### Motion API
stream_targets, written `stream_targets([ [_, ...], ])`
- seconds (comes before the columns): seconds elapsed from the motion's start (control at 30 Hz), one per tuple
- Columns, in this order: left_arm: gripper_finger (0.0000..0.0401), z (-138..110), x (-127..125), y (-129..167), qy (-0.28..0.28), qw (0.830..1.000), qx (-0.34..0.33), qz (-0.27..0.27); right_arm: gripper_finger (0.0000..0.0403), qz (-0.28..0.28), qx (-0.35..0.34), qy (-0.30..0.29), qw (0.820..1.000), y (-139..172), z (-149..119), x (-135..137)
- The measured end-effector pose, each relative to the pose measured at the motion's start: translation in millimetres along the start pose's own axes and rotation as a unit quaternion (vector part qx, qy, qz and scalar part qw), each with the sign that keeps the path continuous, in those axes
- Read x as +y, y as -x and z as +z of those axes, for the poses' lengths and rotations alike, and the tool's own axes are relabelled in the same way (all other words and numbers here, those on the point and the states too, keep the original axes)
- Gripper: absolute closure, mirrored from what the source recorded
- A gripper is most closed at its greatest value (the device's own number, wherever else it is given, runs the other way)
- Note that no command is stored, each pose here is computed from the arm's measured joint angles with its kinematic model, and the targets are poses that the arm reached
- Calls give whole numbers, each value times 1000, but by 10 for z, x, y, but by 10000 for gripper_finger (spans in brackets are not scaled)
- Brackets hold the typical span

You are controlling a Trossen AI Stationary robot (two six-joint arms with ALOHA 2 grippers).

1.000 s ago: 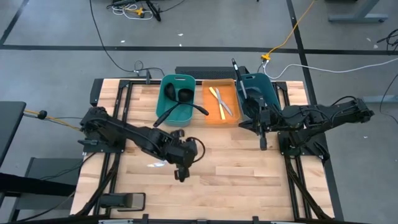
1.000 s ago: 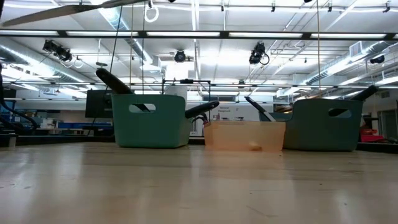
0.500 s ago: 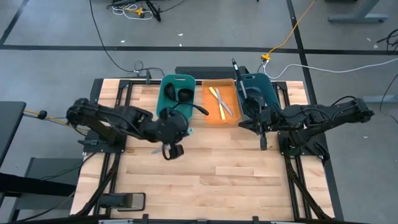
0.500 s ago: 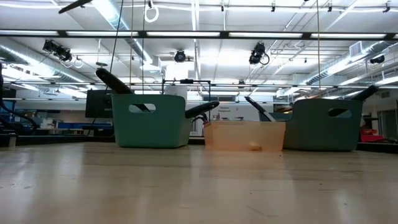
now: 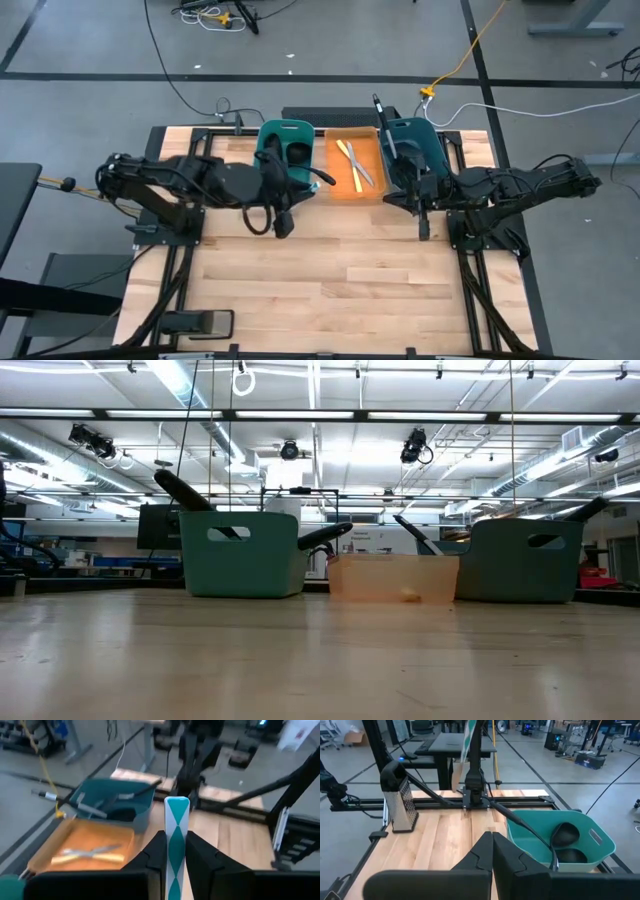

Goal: Pick & Place Kitchen Items
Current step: Put the white patterned table knife into the orange bin

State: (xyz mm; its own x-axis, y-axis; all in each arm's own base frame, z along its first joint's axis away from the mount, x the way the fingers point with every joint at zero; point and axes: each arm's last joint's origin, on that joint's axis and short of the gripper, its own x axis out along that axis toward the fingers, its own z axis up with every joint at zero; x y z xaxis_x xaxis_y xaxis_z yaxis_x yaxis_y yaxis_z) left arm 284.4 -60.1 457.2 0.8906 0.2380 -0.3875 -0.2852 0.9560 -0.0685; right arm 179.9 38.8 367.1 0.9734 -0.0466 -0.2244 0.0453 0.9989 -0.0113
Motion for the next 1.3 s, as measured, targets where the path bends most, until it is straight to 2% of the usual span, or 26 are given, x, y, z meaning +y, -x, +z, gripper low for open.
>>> stream_targets([
  [0.37,349,51,55,-22,-4,1000,-11,-11,398,1,-2,-6,1000,0,5,1],
  [0.57,349,146,60,-29,-9,998,-54,-18,398,14,-32,-27,999,3,66,10],
  [1.0,349,341,172,-66,-19,991,-129,-42,398,-23,-120,-30,992,262,615,-96],
  [1.3,349,423,243,-82,-25,985,-160,-56,398,-28,-126,-22,991,274,671,-125],
])
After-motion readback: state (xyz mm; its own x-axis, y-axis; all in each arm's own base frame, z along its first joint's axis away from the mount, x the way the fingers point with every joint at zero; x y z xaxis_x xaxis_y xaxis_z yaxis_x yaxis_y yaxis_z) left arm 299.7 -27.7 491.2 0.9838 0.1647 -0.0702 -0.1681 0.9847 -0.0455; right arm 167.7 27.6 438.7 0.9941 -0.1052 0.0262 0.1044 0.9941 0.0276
